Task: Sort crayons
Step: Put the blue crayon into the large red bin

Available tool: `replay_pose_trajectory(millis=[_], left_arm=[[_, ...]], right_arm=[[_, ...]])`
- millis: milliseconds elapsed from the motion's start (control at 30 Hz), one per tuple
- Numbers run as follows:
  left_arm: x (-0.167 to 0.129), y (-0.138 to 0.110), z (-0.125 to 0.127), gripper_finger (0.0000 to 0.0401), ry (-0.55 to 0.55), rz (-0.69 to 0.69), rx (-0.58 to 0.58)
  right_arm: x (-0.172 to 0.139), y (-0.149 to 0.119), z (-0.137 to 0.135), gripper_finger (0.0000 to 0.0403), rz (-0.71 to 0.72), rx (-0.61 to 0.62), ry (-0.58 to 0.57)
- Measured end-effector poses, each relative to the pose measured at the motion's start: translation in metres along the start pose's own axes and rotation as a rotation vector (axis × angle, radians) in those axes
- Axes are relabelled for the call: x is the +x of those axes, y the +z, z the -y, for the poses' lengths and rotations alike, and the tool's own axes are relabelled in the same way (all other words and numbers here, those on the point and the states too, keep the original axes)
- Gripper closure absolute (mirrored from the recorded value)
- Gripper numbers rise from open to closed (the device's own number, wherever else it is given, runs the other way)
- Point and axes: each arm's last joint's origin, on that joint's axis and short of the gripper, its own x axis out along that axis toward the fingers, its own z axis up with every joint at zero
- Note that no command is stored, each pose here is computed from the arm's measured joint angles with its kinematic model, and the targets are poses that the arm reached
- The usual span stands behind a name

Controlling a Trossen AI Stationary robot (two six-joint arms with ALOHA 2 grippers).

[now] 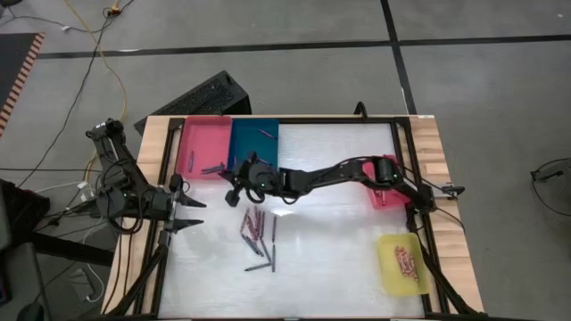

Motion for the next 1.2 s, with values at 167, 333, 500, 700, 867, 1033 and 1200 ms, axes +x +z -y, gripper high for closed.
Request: replay_pose_trajectory(millis=[167,333,500,700,867,1033,1200], left_arm=[[0.000,0.000,0.000,0.0218,0.000,0.001,-0.001],[0.000,0.000,0.000,0.0219,0.000,0.000,0.001],[0.000,0.000,0.000,0.0219,0.000,-0.004,0.005],[0.000,-0.001,0.001,0.0219,-0.023,-0.008,0.001],[0.000,-0.002,0.001,0.0219,-0.044,-0.017,0.003],[0.000,-0.002,0.001,0.0219,-0.048,-0.018,0.002],[0.000,-0.002,0.001,0.0219,-0.048,-0.024,0.011]], right_arm=[[0.017,-0.017,0.015,0.0398,0.003,0.030,-0.030],[0.031,-0.017,0.029,0.0396,0.027,0.049,-0.058],[0.050,-0.028,0.038,0.0396,0.033,0.101,-0.053],[0.072,-0.044,0.040,0.0394,0.006,0.105,-0.047],[0.073,-0.042,0.043,0.0384,-0.038,0.083,-0.086],[0.074,-0.044,0.048,0.0355,-0.065,0.076,-0.099],[0.073,-0.051,0.049,0.0332,-0.127,0.054,-0.112]])
